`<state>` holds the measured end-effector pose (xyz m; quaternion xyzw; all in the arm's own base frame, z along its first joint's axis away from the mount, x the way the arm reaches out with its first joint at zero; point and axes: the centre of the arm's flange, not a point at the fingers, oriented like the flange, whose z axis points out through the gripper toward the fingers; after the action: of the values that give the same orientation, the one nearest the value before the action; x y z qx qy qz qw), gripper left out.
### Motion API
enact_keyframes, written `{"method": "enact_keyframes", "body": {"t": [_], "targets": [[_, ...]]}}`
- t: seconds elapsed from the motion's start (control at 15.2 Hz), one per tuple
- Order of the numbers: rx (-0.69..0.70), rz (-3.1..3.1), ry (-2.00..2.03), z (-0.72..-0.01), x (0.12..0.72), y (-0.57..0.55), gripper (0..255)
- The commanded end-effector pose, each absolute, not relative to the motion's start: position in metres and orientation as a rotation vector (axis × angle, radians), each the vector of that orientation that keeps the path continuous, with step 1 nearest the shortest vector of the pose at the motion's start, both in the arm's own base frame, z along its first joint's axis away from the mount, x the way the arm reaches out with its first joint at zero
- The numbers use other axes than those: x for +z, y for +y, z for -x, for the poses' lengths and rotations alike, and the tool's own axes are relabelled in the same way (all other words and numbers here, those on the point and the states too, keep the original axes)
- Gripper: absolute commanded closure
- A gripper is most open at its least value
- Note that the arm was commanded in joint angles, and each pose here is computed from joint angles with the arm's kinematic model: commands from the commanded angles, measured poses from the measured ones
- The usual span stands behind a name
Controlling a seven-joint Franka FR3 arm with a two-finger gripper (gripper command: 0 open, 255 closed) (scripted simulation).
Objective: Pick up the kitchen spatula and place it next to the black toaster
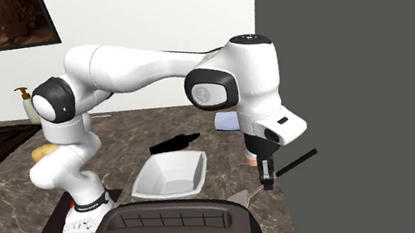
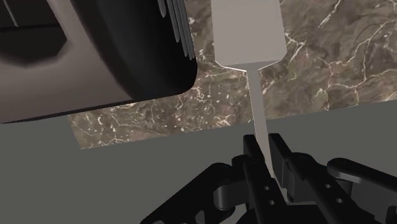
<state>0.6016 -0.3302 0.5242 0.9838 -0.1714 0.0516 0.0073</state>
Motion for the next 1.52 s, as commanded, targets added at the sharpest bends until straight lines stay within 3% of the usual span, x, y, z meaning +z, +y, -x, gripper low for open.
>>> {"method": "enact_keyframes", "body": {"t": [0.0, 1.45], "targets": [[0.162, -3.076, -0.536, -0.601, 0.512, -0.331, 255], [0.162, -3.076, -0.536, -0.601, 0.396, -0.331, 255]]}}
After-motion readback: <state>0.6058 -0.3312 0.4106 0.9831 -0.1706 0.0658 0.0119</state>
